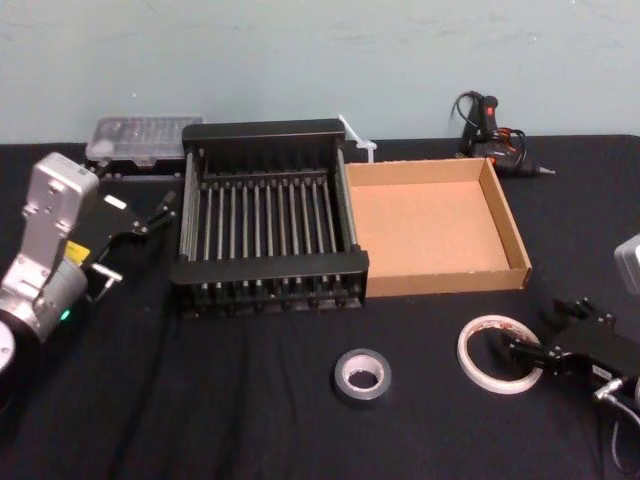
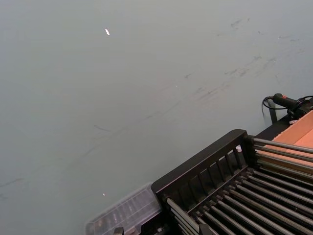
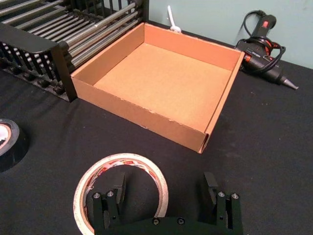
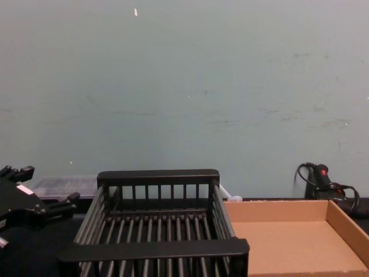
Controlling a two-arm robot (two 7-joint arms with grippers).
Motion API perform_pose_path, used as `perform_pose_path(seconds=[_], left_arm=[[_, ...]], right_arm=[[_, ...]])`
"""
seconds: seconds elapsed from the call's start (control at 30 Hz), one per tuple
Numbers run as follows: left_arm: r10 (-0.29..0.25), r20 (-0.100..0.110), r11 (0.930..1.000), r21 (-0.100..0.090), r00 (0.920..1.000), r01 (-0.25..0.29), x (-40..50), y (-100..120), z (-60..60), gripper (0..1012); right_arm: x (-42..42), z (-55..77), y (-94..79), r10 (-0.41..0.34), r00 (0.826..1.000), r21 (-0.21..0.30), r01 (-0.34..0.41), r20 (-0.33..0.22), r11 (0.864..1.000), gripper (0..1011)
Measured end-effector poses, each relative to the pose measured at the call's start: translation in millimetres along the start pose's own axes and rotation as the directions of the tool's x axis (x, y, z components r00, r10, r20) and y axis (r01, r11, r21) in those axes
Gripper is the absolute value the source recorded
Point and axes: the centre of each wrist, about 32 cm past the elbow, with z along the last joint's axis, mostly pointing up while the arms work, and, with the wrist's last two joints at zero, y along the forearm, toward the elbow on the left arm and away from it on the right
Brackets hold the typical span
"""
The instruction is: Pick up the white tape and place it into the black box , Pick up the silver tape and place it into the brown box.
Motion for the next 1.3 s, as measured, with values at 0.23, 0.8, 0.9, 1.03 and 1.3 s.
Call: perform_pose_path(seconds=[0.23,0.8,0.9,1.03,1.3], left_arm=[[0.0,0.0,1.0,0.0,1.0,0.0,0.0,0,0.0,1001],[0.0,0.0,1.0,0.0,1.0,0.0,0.0,0,0.0,1001],[0.0,0.0,1.0,0.0,1.0,0.0,0.0,0,0.0,1001],[0.0,0.0,1.0,0.0,1.0,0.0,0.0,0,0.0,1001],[0.0,0.0,1.0,0.0,1.0,0.0,0.0,0,0.0,1001]], right_arm=[[0.8,-3.2,5.1,0.003,1.0,-0.019,-0.003,-0.004,1.0,1002],[0.5,-5.6,11.1,0.004,1.0,-0.041,-0.004,-0.01,0.999,1003],[0.3,-5.8,11.7,0.003,1.0,-0.044,-0.004,-0.011,0.999,1002],[0.2,-5.8,12.3,0.003,1.0,-0.047,-0.004,-0.013,0.999,1002],[1.0,-6.4,12.5,0.005,1.0,-0.05,-0.005,-0.014,0.999,1002]])
